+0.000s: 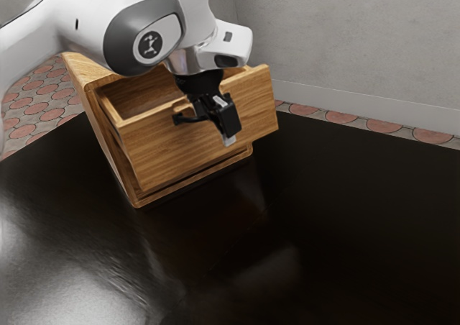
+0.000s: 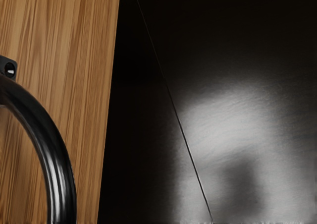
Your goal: Pull the drawer handle with one arm to open the drawer
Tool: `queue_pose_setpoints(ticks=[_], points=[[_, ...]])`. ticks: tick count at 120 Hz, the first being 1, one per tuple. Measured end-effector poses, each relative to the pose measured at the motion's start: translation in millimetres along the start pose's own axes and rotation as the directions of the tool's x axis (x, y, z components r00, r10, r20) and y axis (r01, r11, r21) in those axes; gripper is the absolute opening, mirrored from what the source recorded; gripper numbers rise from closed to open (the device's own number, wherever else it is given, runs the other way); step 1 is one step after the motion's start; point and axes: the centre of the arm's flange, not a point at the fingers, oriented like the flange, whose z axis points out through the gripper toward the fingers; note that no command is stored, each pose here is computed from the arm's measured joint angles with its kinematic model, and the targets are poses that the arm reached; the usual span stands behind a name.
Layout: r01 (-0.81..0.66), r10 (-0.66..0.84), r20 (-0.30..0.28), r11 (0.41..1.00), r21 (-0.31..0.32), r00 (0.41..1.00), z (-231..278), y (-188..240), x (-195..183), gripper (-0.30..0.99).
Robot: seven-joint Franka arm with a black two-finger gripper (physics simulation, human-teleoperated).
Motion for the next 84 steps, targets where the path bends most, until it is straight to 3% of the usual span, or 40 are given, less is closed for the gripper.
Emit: queue_pose_setpoints(ticks=[84], points=[[-0.003,0.003,0.007,1.0,0.01,1.0,-15,57,-4,0.67]])
